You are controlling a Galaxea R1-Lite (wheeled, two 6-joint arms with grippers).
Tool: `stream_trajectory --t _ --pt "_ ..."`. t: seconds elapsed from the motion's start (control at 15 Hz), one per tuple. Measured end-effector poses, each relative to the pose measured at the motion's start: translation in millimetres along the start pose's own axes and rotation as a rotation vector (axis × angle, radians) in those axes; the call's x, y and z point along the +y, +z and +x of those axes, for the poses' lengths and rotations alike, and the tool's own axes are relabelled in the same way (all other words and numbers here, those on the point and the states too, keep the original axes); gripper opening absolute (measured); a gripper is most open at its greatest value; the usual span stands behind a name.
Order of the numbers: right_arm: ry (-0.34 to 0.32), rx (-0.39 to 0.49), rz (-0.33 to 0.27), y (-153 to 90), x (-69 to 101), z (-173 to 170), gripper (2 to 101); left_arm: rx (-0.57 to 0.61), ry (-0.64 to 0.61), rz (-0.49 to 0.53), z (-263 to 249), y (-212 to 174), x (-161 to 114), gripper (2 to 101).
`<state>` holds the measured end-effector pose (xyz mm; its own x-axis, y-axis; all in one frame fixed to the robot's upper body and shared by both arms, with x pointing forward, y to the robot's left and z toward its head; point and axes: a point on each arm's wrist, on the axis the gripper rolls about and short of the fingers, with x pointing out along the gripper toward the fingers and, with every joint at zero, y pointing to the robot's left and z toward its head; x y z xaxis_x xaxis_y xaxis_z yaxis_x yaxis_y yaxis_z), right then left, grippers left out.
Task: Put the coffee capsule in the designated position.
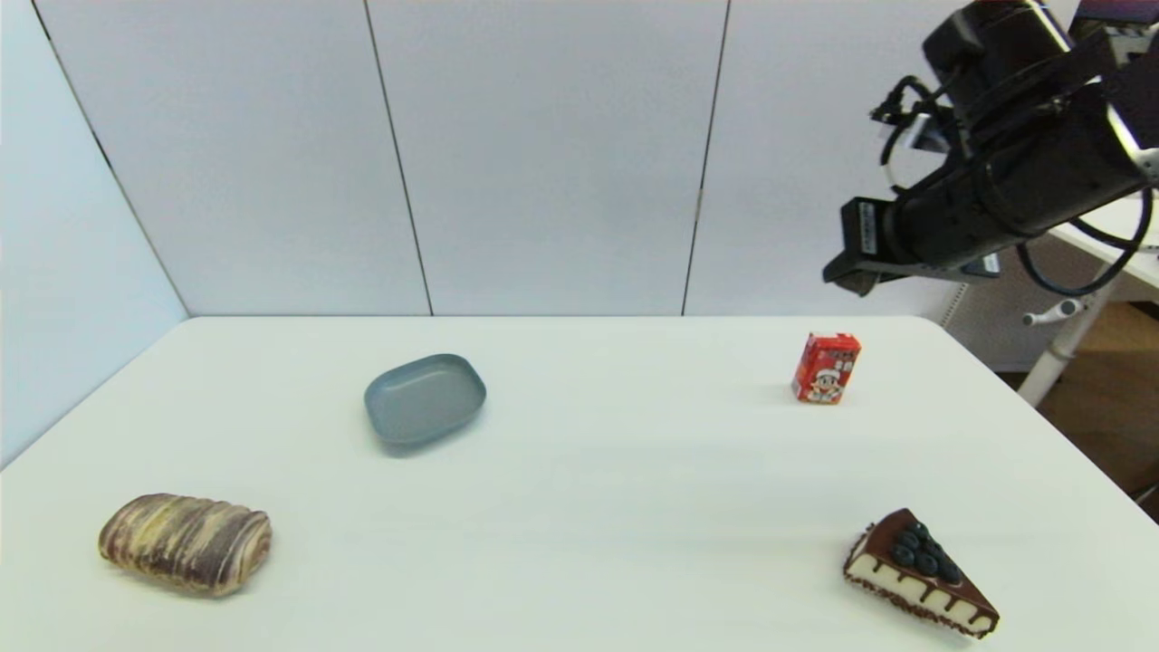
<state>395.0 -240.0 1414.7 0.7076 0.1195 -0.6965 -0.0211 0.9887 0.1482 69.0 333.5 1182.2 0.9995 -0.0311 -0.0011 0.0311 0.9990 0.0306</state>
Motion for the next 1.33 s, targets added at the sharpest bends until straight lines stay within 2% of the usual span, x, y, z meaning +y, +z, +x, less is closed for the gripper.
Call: stream_trajectory --t 0.13,0.27,0.4,0.53,0.8,1.0,1.33 --pt "-0.018 0.000 -0.020 9.8 -40.8 1.8 24.1 0.000 0.000 0.000 0.0 0.0 0.0 97.9" --pt "-0.031 -0.005 -0.040 16.8 -73.1 12.6 24.1 0.000 0.000 0.000 0.0 0.0 0.0 97.9" --pt "-0.056 -0.034 -0.034 24.6 -93.6 32.6 24.1 0.000 0.000 0.000 0.0 0.0 0.0 97.9" --pt "-0.079 -0.017 -0.018 25.6 -108.9 57.9 24.1 0.000 0.000 0.000 0.0 0.0 0.0 97.9" --pt "-0.113 0.088 -0.009 13.1 -129.9 94.6 24.1 0.000 0.000 0.000 0.0 0.0 0.0 97.9" --pt "-0.125 0.157 -0.005 0.5 -136.1 111.2 24.1 0.000 0.000 0.000 0.0 0.0 0.0 97.9" --pt "-0.130 0.201 0.003 -6.5 -140.9 127.4 24.1 0.000 0.000 0.000 0.0 0.0 0.0 97.9"
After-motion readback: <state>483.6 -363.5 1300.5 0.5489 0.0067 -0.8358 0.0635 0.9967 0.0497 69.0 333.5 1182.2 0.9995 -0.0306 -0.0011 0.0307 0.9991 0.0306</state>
